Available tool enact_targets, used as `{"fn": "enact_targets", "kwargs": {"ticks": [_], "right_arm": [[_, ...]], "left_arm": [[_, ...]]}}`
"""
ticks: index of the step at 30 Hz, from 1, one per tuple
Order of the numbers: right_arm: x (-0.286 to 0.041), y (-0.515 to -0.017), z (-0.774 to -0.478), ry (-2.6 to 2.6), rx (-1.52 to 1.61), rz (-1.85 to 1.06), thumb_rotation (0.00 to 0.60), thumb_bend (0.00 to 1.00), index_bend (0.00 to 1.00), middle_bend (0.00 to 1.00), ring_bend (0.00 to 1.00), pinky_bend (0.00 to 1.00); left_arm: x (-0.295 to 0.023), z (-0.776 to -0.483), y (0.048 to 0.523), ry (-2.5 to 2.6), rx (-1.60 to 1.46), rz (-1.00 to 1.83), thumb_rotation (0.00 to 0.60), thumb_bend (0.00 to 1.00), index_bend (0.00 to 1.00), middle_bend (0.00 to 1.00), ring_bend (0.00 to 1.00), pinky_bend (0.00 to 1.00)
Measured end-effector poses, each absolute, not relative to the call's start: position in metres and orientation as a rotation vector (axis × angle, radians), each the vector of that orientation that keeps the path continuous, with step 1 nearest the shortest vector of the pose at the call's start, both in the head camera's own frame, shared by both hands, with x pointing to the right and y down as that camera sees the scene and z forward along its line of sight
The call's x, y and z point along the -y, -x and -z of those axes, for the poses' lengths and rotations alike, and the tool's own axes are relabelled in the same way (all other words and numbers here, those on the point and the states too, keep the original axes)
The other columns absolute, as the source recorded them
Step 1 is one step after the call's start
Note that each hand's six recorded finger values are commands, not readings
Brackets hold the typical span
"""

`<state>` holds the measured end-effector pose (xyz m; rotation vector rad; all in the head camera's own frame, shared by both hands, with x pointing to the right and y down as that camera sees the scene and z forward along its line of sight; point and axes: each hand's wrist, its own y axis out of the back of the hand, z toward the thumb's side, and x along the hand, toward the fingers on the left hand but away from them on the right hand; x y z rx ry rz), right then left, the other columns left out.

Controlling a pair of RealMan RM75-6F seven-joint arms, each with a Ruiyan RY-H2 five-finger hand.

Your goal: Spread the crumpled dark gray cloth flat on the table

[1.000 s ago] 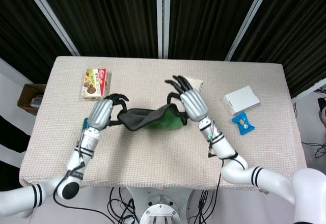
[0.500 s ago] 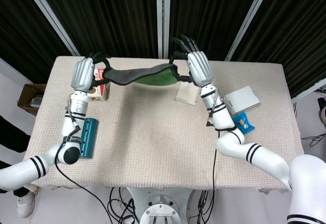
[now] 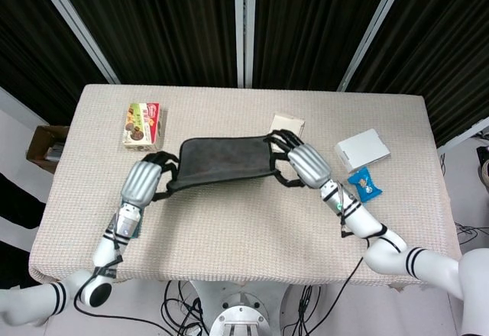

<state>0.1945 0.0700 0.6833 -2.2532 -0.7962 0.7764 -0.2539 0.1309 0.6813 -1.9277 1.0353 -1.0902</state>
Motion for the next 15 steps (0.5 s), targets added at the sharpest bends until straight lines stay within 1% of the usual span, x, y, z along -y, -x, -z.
{"fn": "enact_targets", "kwargs": {"ticks": [4, 7, 11, 15], "right_arm": [[-0.108, -0.211, -0.692, 2.288, 0.691, -0.806, 0.6, 0.4, 0.71, 0.14, 0.0, 0.0], [-0.133, -0.223, -0.699, 2.293, 0.627, -0.832, 0.6, 0.4, 0.71, 0.14, 0.0, 0.0], [-0.153, -0.235, -0.708, 2.27, 0.566, -0.864, 0.6, 0.4, 0.7, 0.14, 0.0, 0.0], [-0.168, -0.243, -0.72, 2.246, 0.526, -0.883, 0.6, 0.4, 0.7, 0.13, 0.0, 0.0]], "left_arm": [[-0.172, -0.692, 0.251, 1.928, -0.956, 1.113, 0.6, 0.61, 0.72, 0.33, 0.26, 0.3], [-0.192, -0.699, 0.249, 1.919, -0.9, 1.131, 0.6, 0.61, 0.72, 0.33, 0.26, 0.3], [-0.211, -0.708, 0.243, 1.927, -0.839, 1.149, 0.6, 0.61, 0.72, 0.32, 0.26, 0.3], [-0.221, -0.715, 0.24, 1.924, -0.797, 1.166, 0.6, 0.61, 0.71, 0.32, 0.26, 0.3]]}}
